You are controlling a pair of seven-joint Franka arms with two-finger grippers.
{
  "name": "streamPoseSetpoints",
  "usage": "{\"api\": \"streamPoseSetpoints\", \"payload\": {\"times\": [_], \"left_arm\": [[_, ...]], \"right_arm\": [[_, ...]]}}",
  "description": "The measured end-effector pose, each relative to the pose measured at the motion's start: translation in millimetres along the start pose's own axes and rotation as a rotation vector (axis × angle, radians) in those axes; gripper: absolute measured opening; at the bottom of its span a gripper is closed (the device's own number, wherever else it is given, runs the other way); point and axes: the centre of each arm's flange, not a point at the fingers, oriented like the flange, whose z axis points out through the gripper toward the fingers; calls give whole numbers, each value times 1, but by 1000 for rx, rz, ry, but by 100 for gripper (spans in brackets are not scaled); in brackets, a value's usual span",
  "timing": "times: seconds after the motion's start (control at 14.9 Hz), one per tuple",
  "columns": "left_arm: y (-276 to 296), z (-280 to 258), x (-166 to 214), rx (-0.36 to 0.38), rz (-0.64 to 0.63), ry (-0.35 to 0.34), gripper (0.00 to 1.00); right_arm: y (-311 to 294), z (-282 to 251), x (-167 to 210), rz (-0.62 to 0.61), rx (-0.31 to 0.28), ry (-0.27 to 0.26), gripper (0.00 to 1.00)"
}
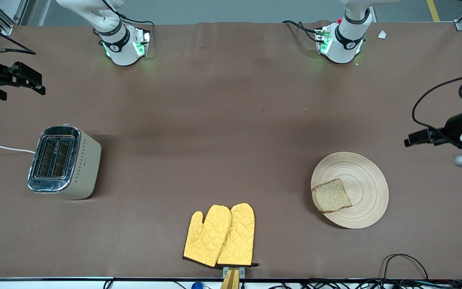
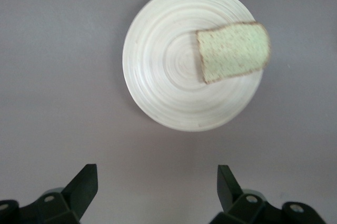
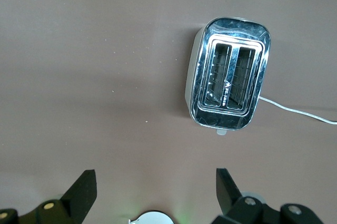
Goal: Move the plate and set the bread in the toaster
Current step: 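Move the left gripper down beside the wooden plate rim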
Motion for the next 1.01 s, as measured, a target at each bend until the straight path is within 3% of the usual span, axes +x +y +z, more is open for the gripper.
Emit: {"api": "streamPoseSetpoints", "payload": {"times": [0.2,0.47,0.81,1.01], "left_arm": [[-43,54,27,-166,-103,-5,100],[-75,135,55,-334,-236,-9,100],[-115,212,65,-479,-304,-14,95],[-159,246,59,-544,-294,2,91]], "right_arm": [[0,0,0,0,0,0,100],[1,-4,-2,2,-1,6,100],[9,-25,-22,27,-7,26,100],[52,-24,-28,111,-4,27,100]]}}
